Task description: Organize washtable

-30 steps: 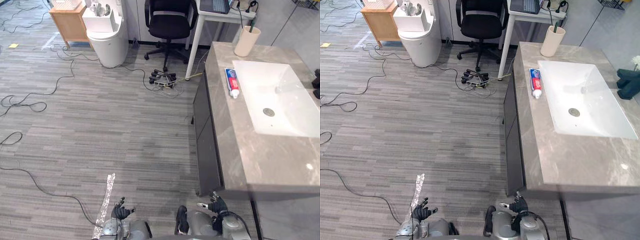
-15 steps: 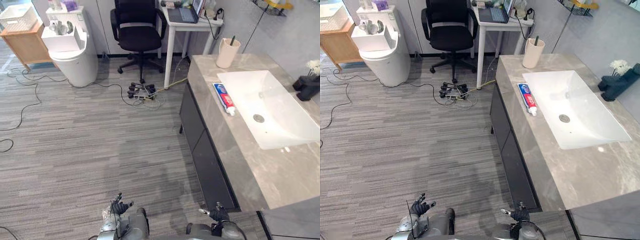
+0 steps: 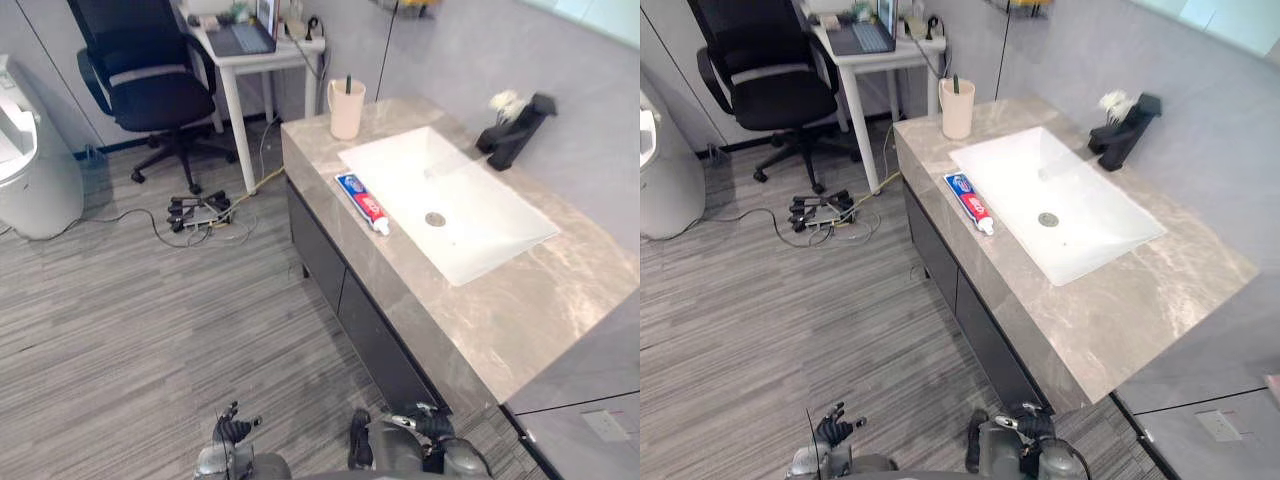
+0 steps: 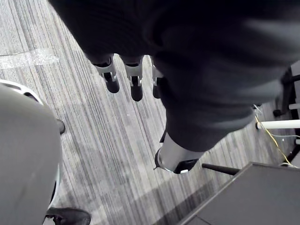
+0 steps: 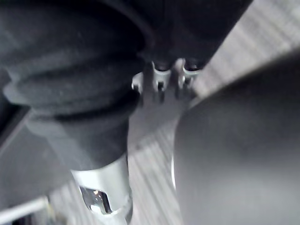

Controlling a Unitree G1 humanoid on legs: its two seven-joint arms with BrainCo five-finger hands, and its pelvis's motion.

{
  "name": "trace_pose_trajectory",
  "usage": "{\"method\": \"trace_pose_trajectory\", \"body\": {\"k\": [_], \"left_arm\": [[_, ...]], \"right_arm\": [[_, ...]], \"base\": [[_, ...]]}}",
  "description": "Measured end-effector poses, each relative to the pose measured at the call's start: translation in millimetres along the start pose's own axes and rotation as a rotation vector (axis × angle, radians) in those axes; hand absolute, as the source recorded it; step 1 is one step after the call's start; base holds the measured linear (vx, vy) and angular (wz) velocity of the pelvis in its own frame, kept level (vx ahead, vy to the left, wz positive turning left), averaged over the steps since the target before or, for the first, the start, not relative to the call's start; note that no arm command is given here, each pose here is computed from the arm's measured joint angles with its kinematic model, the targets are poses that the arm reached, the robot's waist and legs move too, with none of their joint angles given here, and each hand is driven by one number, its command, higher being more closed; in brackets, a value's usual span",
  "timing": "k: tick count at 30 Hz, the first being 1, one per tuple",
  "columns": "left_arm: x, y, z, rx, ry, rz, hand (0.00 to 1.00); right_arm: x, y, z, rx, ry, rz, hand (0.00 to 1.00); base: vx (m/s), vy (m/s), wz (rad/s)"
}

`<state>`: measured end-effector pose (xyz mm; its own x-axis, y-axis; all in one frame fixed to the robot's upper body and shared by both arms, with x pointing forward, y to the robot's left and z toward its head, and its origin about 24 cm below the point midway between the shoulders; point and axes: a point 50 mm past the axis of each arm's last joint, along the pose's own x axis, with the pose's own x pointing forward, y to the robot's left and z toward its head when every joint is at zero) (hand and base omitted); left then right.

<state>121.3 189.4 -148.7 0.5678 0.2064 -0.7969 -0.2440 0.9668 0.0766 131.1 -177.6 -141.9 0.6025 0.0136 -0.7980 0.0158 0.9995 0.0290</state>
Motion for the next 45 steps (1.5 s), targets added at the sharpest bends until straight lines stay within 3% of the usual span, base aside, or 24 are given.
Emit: {"method": "trace_pose_trajectory", "body": {"k": [7,13,18,23,33,45], "left_arm": [[-3,-11,3,-0.068,-0.031,-0.008,0.00],[-6,2,-4,-0.119,-0.021,0.045,0.00],[-8,8,-11,-0.151,-0.006,0.078,0.00],[-8,6,-15,-0.103,0.017,0.054,0.00],[-2,0,-15,0.018,0.060,-0.006,0.00],[-6,-10,-11,-0.029,0.003,-0.036,0.00]], "right_arm": [[-1,-7,-3,-0.074,0.033,-0.022,0.00],[-1,-16,-8,0.089,0.047,-0.239,0.00],[-5,-8,-20,0.092,0.072,-0.242,0.00],[-6,-9,-22,0.144,0.067,-0.263,0.00],[2,-14,-10,0.090,0.050,-0.239,0.00],[-3,-26,-17,0.128,0.065,-0.289,0.00]], "base": [[0.22,0.078,0.07],[0.12,0.352,-0.69],[0.18,0.326,-1.09],[0.14,0.216,-1.15],[0.06,0.002,-0.78],[0.09,-0.047,-0.35]]}}
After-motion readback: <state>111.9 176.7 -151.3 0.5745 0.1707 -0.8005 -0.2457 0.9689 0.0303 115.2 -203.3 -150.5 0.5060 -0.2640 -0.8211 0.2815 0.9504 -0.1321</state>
